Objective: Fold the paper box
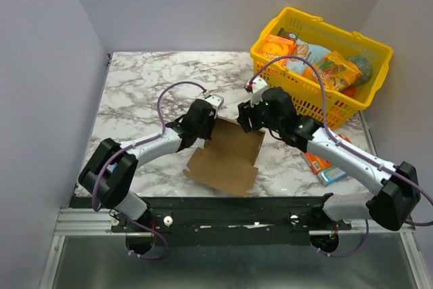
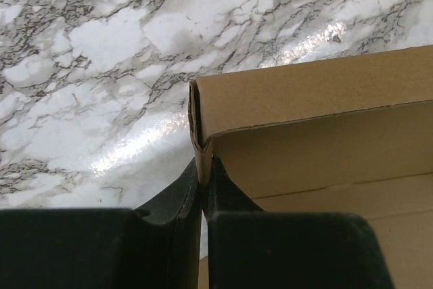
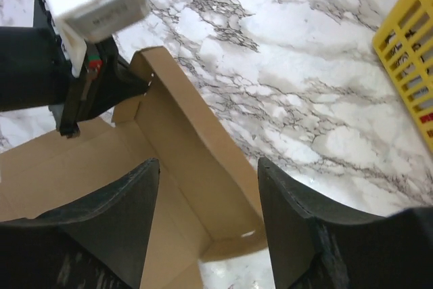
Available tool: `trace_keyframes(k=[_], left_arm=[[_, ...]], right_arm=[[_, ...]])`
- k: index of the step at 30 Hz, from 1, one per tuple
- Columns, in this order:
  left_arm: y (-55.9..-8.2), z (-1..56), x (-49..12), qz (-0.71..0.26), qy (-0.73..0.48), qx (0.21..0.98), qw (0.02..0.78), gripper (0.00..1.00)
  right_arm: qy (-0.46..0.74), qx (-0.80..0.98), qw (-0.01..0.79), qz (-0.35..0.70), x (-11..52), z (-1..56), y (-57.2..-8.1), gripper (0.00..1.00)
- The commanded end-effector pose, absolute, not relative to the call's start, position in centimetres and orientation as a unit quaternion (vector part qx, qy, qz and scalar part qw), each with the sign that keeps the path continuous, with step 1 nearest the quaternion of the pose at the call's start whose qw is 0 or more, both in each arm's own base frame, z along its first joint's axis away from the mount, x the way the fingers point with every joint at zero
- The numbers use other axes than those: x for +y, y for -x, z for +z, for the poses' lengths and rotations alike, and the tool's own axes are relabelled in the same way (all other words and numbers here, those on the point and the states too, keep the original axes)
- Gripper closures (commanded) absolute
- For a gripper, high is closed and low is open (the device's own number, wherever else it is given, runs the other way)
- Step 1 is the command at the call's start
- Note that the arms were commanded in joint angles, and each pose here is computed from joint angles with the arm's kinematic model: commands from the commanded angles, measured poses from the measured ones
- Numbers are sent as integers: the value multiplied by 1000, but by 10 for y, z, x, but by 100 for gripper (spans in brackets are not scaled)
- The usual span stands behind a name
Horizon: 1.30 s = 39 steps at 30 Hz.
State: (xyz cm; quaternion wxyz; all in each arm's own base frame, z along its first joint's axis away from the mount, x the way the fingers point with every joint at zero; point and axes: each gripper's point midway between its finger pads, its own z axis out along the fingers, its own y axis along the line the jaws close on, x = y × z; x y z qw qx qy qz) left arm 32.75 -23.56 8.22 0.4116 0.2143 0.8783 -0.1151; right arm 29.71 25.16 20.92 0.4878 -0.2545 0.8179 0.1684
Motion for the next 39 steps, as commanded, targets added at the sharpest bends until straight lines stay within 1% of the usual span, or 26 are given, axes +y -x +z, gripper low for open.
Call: trace_keyframes(k=[1,6,10,21,23,24,26,27,28,29,30,32,33,35,36,38,39], left_arm=[[-312,71,-238,-127,-239,891,364,100],[-312,71,-239,-128,-239,893,359,100],[-311,70,-238,-127,-239,896,352,100],[-310,70,-242,-133,-242,896,348,100],[-311,70,-243,-135,-242,895,348,100],[-311,71,-243,-135,-241,895,349,100],[-311,72,-243,-136,-242,895,349,100],[-311,73,-243,-137,-239,895,350,100],[-312,75,-244,-138,-238,894,355,99],[-312,79,-244,-142,-236,892,359,94],[-311,80,-244,-145,-233,891,362,81],[-313,90,-247,-157,-227,884,377,69],[-312,92,-249,-162,-226,883,378,55],[-313,105,-253,-178,-222,874,395,46],[-312,110,-256,-189,-224,869,399,35],[-313,125,-260,-205,-220,858,415,28],[-312,129,-262,-211,-219,855,420,22]], right_arm=[[342,825,425,149,261,179,-291,35],[385,815,395,178,277,160,-285,37],[397,811,384,192,281,147,-278,38],[347,839,408,98,257,121,-308,42],[345,840,407,98,257,119,-310,46],[346,841,405,98,258,116,-310,51],[343,842,404,99,258,115,-310,56],[342,843,403,98,258,113,-309,62],[340,844,403,98,257,114,-309,64],[337,845,403,96,256,113,-309,68],[336,846,402,97,255,111,-308,73],[335,848,400,97,254,109,-306,77],[335,850,395,97,252,105,-304,79],[331,854,390,97,251,101,-302,80],[326,856,389,97,250,99,-301,80],[315,863,382,98,247,93,-297,80],[315,864,381,98,247,91,-296,80]])
